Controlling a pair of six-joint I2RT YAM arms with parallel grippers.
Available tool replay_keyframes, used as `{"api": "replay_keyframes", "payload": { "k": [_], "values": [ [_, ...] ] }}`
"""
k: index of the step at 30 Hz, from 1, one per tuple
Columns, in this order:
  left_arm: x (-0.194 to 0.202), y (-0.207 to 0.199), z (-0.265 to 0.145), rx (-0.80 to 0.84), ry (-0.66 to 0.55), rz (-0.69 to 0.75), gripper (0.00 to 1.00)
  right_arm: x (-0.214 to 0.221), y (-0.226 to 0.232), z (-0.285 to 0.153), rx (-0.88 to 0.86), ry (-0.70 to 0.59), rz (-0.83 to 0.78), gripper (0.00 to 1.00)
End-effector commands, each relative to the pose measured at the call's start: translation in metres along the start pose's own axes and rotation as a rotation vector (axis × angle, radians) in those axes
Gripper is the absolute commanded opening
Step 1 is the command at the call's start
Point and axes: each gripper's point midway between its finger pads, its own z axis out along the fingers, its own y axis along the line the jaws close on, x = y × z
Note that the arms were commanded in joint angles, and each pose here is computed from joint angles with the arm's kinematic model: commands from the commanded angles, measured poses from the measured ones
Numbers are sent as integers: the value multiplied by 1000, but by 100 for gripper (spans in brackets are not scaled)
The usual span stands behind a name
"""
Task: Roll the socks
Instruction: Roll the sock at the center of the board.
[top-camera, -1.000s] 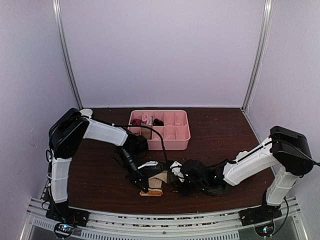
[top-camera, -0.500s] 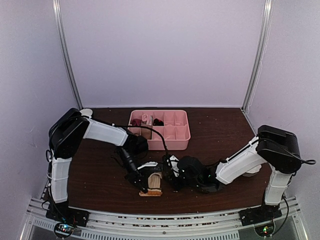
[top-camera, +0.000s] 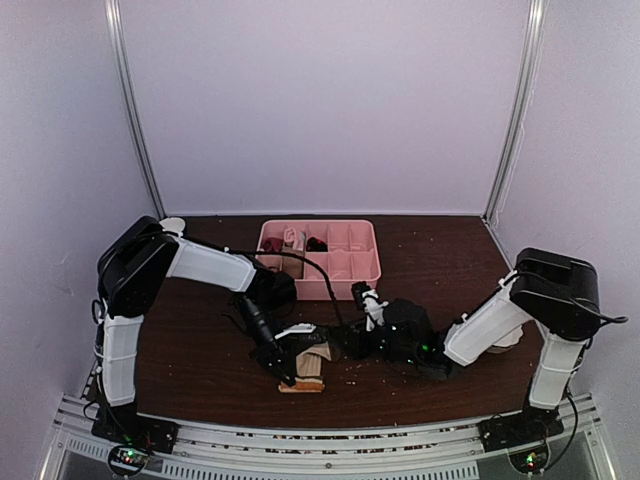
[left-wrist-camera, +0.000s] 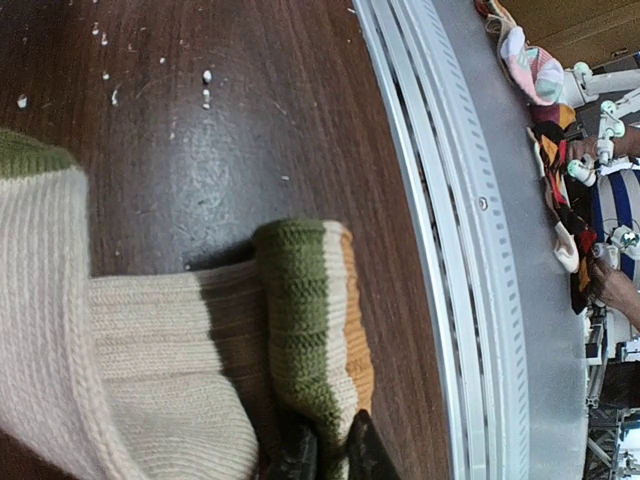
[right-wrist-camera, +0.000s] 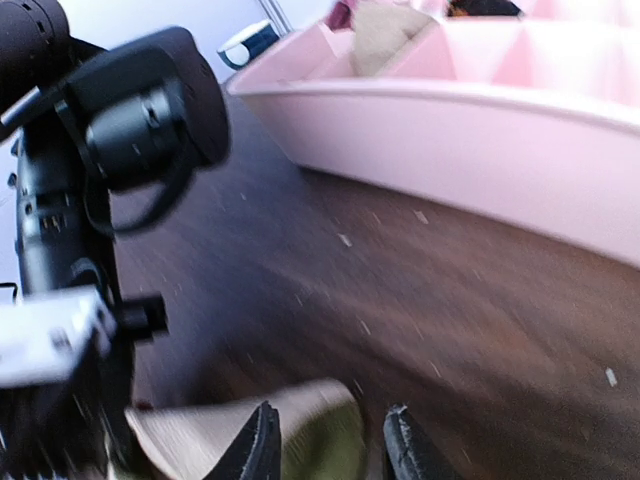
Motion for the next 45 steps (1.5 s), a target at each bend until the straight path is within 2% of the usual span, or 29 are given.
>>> {"api": "replay_keyframes", "payload": {
  "k": [1, 2, 3, 4, 5, 8, 9, 11, 13, 15, 16, 17, 19, 21, 24, 28, 31, 34, 38, 41, 45],
  "values": [
    [-4, -3, -1, 8, -7, 36, 9, 7, -14, -39, -17, -12, 34, 37],
    [-4, -4, -1, 10, -8, 39, 9, 11, -15, -48, -24, -1, 11, 38],
    [-4, -4, -1, 12, -9, 43, 9, 17, -14, -57, -42, 11, -21, 50],
    [-4, -5, -2, 16, -10, 45, 9, 21, -12, -65, -66, 24, -59, 93],
    [-5, -6, -2, 18, -10, 48, 9, 26, -12, -72, -74, 38, -104, 100],
    [-5, -7, -2, 24, -9, 50, 9, 38, -27, -81, 29, 119, -220, 100],
    [-5, -8, -2, 27, -8, 52, 9, 41, -35, -82, 90, 154, -249, 100],
    [-5, -9, -2, 30, -9, 56, 9, 30, -63, -92, 277, 142, -249, 100],
    [-5, -11, -2, 39, -10, 58, 9, 5, -72, -108, 341, -6, -147, 100],
    [-5, -10, -2, 40, -9, 59, 9, -13, -66, -126, 256, -194, -2, 100],
    [-5, -10, -2, 41, -8, 58, 9, -17, -63, -129, 227, -233, 14, 100],
    [-4, -9, -2, 42, -5, 54, 9, -10, -53, -120, 187, -178, -125, 100],
    [-4, -7, -2, 37, 3, 54, 9, 20, -30, -94, 174, 30, -388, 100],
    [-4, -5, -2, 29, 9, 56, 9, 37, -9, -79, 190, 119, -624, 100],
    [-4, -5, -3, 24, 14, 57, 9, 58, 6, -65, 160, 163, -758, 100],
    [-4, -3, -3, 19, 19, 58, 9, 62, 13, -43, 154, 168, -800, 91],
    [-4, -2, -3, 13, 26, 57, 9, 64, 9, -26, 205, 180, -859, 78],
    [-4, -1, -4, 7, 32, 59, 9, 56, 10, -14, 235, 148, -880, 70],
    [-3, -1, -3, -1, 46, 67, 9, 47, 12, -1, 243, 115, -851, 59],
    [-2, -1, -3, -14, 64, 83, 9, 35, 9, 4, 259, 77, -790, 45],
    [-1, -1, 1, -26, 91, 103, 9, 10, 7, 1, 268, -5, -705, 33]
  ]
}}
